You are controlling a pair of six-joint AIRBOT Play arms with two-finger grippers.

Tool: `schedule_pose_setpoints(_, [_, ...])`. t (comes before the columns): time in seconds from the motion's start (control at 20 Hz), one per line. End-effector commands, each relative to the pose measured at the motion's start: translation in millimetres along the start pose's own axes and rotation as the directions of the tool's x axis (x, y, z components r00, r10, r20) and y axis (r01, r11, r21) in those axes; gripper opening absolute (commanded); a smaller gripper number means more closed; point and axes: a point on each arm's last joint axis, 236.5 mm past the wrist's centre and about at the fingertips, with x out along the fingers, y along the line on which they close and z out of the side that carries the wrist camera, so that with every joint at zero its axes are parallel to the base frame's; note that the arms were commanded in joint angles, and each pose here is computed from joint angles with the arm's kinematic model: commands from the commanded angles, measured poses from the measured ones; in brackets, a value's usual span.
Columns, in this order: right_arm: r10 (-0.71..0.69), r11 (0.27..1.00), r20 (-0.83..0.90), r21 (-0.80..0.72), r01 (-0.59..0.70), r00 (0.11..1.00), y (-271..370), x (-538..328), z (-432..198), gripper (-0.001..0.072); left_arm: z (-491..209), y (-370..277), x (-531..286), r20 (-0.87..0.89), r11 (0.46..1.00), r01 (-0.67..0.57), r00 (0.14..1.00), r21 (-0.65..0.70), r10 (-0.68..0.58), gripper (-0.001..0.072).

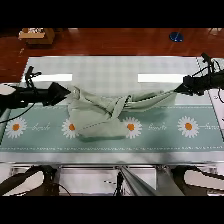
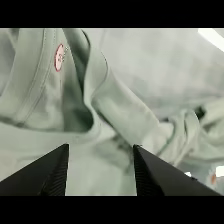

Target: Fold the shirts.

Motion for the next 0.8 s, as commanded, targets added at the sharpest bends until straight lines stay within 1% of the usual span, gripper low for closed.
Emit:
schedule_pose_setpoints(0.0, [0.007, 1.000, 0.003, -0.005, -0.007, 1.000, 1, 1, 1, 0.0022, -39, 30, -49, -0.198, 0.997, -0.070, 0.978, -0.018, 0.065, 0.0493])
schedule_pose_setpoints(0.1, [0.016, 1.000, 0.002, -0.003, -0.016, 1.000, 3, 1, 1, 0.0022, -68, 67, -67, -0.242, 0.980, -0.192, 0.955, -0.054, 0.174, 0.0493])
schedule_pose_setpoints(0.15, [0.016, 1.000, 0.002, -0.003, -0.016, 1.000, 3, 1, 1, 0.0022, -88, 76, -66, -0.266, 0.976, -0.204, 0.948, -0.082, 0.175, 0.0493])
schedule_pose_setpoints(0.3, [0.013, 1.000, 0.006, -0.004, -0.013, 1.000, 3, 1, 2, 0.0022, -149, 78, -39, -0.347, 0.973, -0.150, 0.934, -0.177, 0.082, 0.0493])
schedule_pose_setpoints(0.4, [0.014, 1.000, 0.005, -0.004, -0.014, 1.000, 3, 1, 2, 0.0022, -171, 73, -19, -0.360, 0.969, -0.105, 0.933, -0.223, 0.019, 0.0493])
schedule_pose_setpoints(0.5, [0.016, 1.000, -0.005, -0.004, -0.016, 1.000, 3, 1, -1, 0.0022, -176, 71, 0, -0.326, 0.968, -0.094, 0.945, -0.234, 0.012, 0.0493])
schedule_pose_setpoints(0.65, [0.014, 1.000, -0.006, -0.008, -0.014, 1.000, 3, 1, -1, 0.0022, -167, 68, 22, -0.257, 0.975, -0.094, 0.966, -0.201, 0.041, 0.0493])
schedule_pose_setpoints(0.75, [0.014, 1.000, -0.006, -0.016, -0.014, 1.000, 3, 1, -1, 0.0022, -159, 60, 35, -0.218, 0.970, -0.072, 0.976, -0.231, 0.020, 0.0493])
